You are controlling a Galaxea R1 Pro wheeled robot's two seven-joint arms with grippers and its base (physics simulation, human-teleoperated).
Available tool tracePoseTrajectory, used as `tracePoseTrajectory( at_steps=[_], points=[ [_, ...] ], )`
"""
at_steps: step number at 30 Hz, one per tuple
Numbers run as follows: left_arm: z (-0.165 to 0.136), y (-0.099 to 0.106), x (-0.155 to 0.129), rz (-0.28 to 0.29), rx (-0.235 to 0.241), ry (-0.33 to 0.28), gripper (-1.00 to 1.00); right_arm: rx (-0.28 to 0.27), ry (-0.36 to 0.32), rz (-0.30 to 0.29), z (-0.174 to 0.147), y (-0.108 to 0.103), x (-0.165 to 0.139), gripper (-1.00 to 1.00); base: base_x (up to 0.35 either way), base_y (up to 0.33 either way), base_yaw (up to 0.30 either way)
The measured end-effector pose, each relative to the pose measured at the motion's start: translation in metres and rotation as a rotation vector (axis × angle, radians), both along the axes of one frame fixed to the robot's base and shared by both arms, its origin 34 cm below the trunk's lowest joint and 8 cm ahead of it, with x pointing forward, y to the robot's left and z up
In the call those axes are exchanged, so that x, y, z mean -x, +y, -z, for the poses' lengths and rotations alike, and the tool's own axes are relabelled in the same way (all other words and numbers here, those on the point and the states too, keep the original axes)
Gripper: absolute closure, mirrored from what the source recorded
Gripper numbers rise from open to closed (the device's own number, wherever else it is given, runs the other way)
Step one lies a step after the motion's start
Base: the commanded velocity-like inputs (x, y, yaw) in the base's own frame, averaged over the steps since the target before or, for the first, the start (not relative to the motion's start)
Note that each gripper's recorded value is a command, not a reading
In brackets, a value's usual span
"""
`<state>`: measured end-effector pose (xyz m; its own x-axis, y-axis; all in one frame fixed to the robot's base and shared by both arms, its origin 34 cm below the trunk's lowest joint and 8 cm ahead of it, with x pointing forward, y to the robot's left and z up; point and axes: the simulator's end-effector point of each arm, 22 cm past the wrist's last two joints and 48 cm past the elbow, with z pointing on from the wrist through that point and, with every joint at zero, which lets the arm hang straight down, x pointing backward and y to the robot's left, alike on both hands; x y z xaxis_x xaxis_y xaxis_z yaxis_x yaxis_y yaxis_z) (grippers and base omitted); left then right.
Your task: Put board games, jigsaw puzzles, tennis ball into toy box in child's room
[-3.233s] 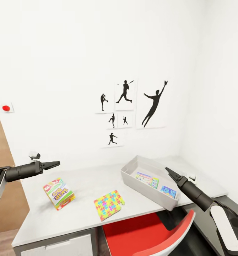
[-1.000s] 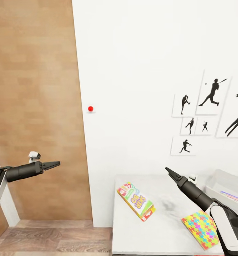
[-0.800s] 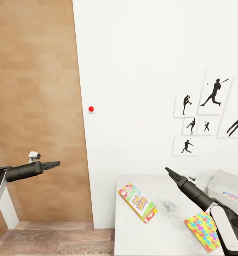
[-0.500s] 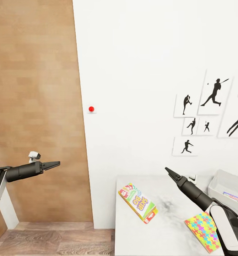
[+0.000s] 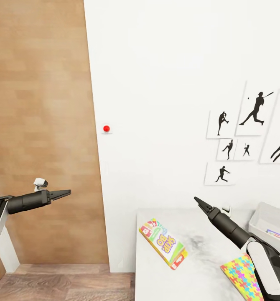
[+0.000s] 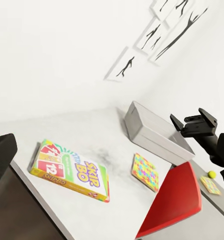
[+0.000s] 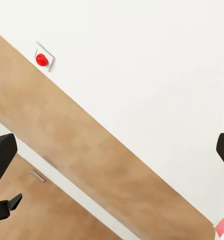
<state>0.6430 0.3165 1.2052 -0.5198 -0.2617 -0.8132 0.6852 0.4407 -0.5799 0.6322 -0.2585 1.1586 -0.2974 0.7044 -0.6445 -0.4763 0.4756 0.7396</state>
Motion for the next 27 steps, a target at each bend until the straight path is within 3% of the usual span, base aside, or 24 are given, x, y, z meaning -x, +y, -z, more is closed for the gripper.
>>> tracePoseTrajectory(
  at_steps=[11,15,24,27],
  points=[
    [0.000,0.000,0.000,0.000,0.000,0.000,-1.00,0.005,0.003,0.000,0.001,0.001,0.000,-1.00,0.017,0.000,0.000],
    [0.000,0.000,0.000,0.001,0.001,0.000,-1.00,0.038,0.028,0.009,0.010,0.002,-0.003,-1.00,0.001,0.000,0.000],
    [0.000,-0.001,0.000,0.001,0.000,0.002,-1.00,0.222,0.212,0.092,0.067,0.008,-0.019,-1.00,0.000,0.000,0.000],
    [0.001,-0.001,0.000,0.002,0.001,0.002,-1.00,0.291,0.304,0.140,0.092,0.012,-0.024,-1.00,0.000,0.000,0.000]
  ],
)
